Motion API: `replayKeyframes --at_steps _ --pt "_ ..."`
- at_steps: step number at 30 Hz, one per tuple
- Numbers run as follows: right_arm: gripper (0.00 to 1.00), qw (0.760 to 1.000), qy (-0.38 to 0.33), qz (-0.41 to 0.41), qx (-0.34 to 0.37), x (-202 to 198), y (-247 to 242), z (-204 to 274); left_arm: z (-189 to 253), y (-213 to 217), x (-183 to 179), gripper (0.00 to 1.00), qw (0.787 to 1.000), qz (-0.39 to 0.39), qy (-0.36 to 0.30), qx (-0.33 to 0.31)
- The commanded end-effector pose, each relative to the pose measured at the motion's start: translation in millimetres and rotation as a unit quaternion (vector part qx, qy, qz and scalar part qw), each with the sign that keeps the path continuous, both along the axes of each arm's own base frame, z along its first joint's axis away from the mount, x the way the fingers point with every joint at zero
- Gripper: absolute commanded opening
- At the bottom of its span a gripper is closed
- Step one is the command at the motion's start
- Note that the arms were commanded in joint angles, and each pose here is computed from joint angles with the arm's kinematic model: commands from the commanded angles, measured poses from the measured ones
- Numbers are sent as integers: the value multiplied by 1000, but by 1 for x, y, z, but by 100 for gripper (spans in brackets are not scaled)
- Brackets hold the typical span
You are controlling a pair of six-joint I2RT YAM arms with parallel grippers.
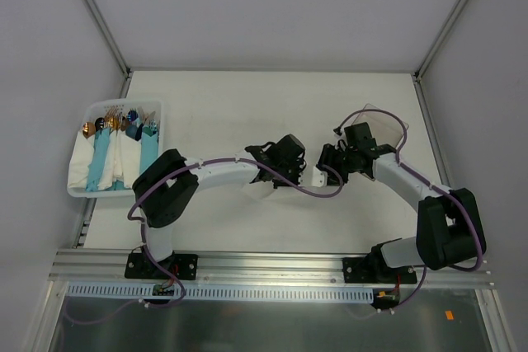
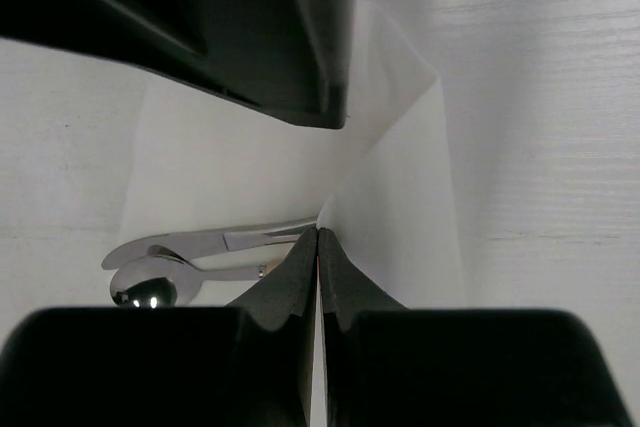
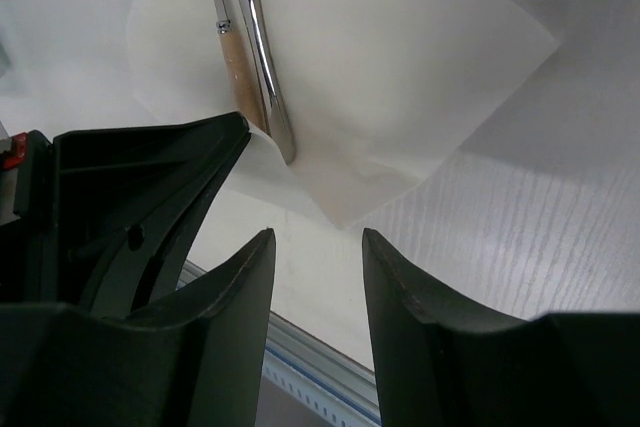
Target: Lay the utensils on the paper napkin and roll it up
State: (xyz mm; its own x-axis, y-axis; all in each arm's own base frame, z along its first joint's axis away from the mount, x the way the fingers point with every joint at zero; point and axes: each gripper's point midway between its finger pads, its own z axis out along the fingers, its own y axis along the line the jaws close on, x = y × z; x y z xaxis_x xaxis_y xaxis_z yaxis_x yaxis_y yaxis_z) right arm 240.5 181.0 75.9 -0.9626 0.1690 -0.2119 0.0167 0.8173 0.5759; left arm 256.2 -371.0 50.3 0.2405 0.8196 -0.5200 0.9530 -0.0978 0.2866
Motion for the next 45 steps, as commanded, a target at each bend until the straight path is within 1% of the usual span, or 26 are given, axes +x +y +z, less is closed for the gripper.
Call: replayKeyframes --at_steps 1,8,13,20,25,33,39,45 --pt "43 1000 -8 2 19 4 6 6 11 -7 17 0 1000 4 -18 -23" --pt "43 1000 15 3 19 9 10 -13 14 -3 29 0 999 20 -27 -29" --pt "42 999 21 2 26 9 14 -17 10 -1 34 0 999 25 -34 -24" --pt "34 999 12 6 35 10 23 -12 8 2 43 0 998 40 -44 -23" --pt "33 999 8 6 47 13 32 -6 5 6 49 0 997 55 -51 -15" --pt "31 998 15 12 52 13 43 -12 0 15 54 0 996 72 -52 -7" --pt "29 998 30 10 51 14 50 -28 1 17 58 0 995 80 -53 -12" --pt "28 998 46 -2 38 16 48 -46 0 18 54 0 996 79 -45 -14"
